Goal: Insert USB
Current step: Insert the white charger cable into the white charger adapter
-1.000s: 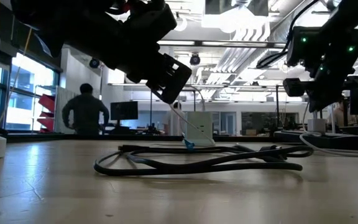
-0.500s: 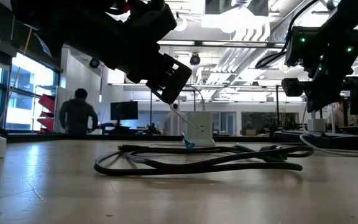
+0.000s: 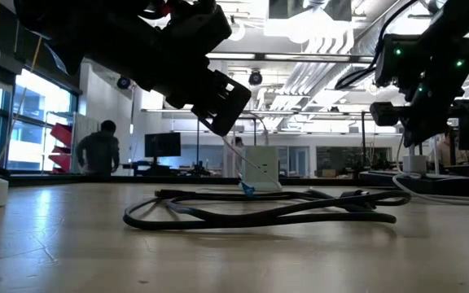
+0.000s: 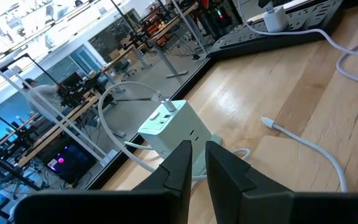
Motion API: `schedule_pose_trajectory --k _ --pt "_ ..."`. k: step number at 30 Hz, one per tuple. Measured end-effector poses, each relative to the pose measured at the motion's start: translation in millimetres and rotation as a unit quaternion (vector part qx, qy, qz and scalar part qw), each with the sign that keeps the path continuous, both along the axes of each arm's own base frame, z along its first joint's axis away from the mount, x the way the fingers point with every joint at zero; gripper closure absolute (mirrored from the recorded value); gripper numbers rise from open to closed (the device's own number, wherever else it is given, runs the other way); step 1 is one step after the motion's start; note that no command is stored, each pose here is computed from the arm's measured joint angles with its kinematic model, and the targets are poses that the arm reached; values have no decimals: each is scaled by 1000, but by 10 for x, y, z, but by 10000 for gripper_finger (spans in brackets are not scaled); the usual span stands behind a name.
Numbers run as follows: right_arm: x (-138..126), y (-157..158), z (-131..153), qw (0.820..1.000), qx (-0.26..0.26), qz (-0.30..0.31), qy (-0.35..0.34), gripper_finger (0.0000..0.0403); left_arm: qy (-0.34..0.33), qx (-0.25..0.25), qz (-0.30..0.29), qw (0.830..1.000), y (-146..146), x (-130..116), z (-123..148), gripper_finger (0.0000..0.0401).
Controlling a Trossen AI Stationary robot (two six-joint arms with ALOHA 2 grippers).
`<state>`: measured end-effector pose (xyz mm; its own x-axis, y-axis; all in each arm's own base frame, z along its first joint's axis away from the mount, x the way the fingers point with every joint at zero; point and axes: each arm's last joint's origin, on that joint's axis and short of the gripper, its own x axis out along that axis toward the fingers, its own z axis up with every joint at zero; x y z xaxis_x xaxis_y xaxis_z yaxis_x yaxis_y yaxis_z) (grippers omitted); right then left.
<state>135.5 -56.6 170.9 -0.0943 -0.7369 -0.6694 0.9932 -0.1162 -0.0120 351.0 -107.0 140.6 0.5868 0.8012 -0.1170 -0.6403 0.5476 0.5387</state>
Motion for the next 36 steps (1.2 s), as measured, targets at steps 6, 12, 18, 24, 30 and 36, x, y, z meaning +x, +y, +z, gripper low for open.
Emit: schedule_pose_trajectory --k 6,12,18,24,30,36 --pt "1 1 -1 1000 2 0 0 403 0 0 0 1000 0 0 0 376" --pt "8 1 -2 1000 6 4 -2 403 0 0 0 1000 -1 0 0 376" --pt "4 4 -4 1000 11 11 6 403 0 0 0 1000 -1 0 0 376" --pt "-11 12 -11 1000 22 12 13 403 0 0 0 1000 -1 0 0 376" --pt "-13 14 -13 999 26 13 14 403 0 0 0 1000 -1 0 0 376" --pt "-18 15 -15 999 26 13 18 403 0 0 0 1000 -2 0 1 376"
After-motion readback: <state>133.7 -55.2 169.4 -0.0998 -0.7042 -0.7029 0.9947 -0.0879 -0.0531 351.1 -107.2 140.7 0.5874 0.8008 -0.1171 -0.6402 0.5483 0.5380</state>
